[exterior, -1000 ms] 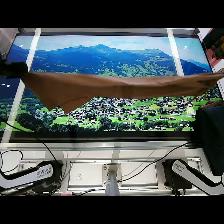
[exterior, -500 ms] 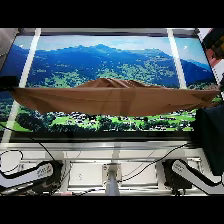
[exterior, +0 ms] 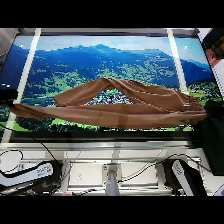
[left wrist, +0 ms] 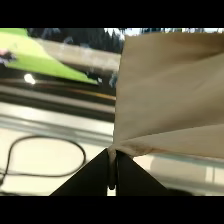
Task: Fold the clothes and pants, and hang the long-sleeved shirts on hangers.
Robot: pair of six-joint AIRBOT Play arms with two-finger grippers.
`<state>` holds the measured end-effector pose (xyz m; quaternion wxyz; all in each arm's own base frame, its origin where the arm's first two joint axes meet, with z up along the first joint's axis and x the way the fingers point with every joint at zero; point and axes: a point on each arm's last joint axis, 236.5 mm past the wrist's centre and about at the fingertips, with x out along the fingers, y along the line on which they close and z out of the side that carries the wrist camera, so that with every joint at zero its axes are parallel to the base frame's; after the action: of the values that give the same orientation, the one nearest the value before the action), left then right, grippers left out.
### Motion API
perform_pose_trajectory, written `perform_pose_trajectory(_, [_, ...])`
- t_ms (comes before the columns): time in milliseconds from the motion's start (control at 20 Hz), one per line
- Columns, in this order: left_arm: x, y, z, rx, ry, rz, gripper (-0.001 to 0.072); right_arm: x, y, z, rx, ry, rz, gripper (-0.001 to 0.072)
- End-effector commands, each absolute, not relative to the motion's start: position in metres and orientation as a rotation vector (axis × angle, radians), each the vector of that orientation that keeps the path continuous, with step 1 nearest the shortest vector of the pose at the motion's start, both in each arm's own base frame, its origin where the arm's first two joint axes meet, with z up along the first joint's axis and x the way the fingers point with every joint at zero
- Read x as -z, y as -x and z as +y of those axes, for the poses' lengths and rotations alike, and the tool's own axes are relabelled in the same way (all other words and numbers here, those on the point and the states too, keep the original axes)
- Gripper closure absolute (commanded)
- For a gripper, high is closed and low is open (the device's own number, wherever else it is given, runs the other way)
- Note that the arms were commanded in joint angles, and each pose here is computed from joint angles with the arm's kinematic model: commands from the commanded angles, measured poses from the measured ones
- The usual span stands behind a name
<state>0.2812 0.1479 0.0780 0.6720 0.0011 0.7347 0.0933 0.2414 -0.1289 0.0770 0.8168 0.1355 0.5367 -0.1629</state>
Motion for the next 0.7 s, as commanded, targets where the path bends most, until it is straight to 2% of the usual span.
perform_pose_trajectory(0, [-0.058, -0.242, 0.142, -0.155, 0.042, 1.824, 0.0692, -0.068, -0.217, -0.120, 0.363, -0.267, 1.157, 0.0676])
perform_pose_trajectory(250, [-0.007, -0.186, 0.133, 0.053, 0.054, 2.045, 0.0693, -0.059, -0.171, -0.139, 0.467, -0.187, 1.330, 0.0676])
perform_pose_trajectory(550, [0.025, -0.160, 0.125, 0.128, 0.126, 2.199, 0.0692, -0.044, -0.146, -0.134, 0.479, -0.195, 1.446, 0.0676])
perform_pose_trajectory(650, [0.031, -0.157, 0.138, 0.090, 0.077, 2.226, 0.0691, -0.043, -0.145, -0.134, 0.479, -0.196, 1.451, 0.0676])
